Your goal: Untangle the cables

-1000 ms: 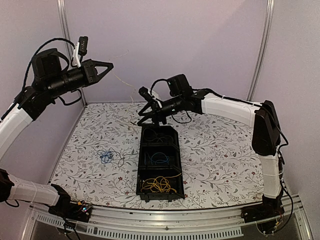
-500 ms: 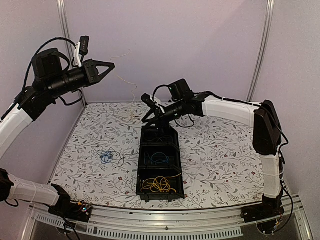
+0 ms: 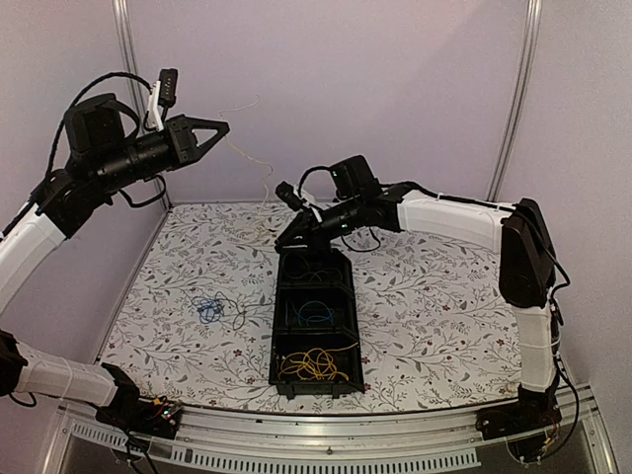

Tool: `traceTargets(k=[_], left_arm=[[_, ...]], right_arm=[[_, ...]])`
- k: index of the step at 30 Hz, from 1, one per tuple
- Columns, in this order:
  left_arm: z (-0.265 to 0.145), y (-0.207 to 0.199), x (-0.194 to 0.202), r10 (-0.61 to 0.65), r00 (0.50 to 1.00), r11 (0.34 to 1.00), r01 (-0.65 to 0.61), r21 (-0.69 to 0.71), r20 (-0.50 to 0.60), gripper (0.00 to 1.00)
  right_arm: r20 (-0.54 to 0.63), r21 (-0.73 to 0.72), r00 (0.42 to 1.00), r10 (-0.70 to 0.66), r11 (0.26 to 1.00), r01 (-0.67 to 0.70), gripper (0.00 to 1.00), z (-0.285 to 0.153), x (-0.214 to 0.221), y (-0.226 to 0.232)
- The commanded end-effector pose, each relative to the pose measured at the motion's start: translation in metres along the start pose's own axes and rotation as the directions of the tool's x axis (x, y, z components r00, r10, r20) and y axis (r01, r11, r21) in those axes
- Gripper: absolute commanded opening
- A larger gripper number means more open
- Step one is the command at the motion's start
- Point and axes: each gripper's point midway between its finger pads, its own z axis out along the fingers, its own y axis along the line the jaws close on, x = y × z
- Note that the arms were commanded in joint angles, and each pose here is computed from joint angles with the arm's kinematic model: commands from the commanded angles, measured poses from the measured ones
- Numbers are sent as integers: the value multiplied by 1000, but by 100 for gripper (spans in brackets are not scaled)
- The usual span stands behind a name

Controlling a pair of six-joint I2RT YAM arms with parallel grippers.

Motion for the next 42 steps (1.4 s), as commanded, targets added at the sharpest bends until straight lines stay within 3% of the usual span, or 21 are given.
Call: traceTargets(k=[1,3,7,13,17,28,32,34,37,42], left_arm=[[-1,-12,-14,13,999,1000,-14,26,37,0],[-1,-13,-15,16,999,1000,-17,26,39,0],[-9,-19,-33,57,996,998,-58,9,73,0],[-59,-50,-129,256,934,965,-233,-118,248,0],[-92,-59,-178,319,886,940,-250,-232,336,0],[-89,-49,-166,266,899,954,-195,-227,349,0],[-72,-45,-149,233,926,965,-182,-188,297,0],[-61,-46,-137,208,942,974,-174,-146,265,0],[-44,-44,-117,169,962,984,-153,-91,214,0],[-12,-33,-78,100,986,995,-98,-23,132,0]], right_arm=[[37,28,999,-5,1000,4,7,-2,-19,-2],[42,46,999,2,999,-4,0,-4,-18,-6],[41,80,998,45,996,-48,0,-12,-6,-19],[-31,160,976,214,965,-206,0,-38,72,-58],[-24,252,940,341,912,-325,0,-79,118,-93],[124,426,861,494,757,-496,0,-179,153,-145],[106,395,912,397,825,-405,0,-186,126,-125],[108,370,935,338,859,-353,9,-188,103,-112],[100,339,963,251,901,-270,33,-192,67,-93],[88,338,989,117,930,-140,59,-192,13,-69]])
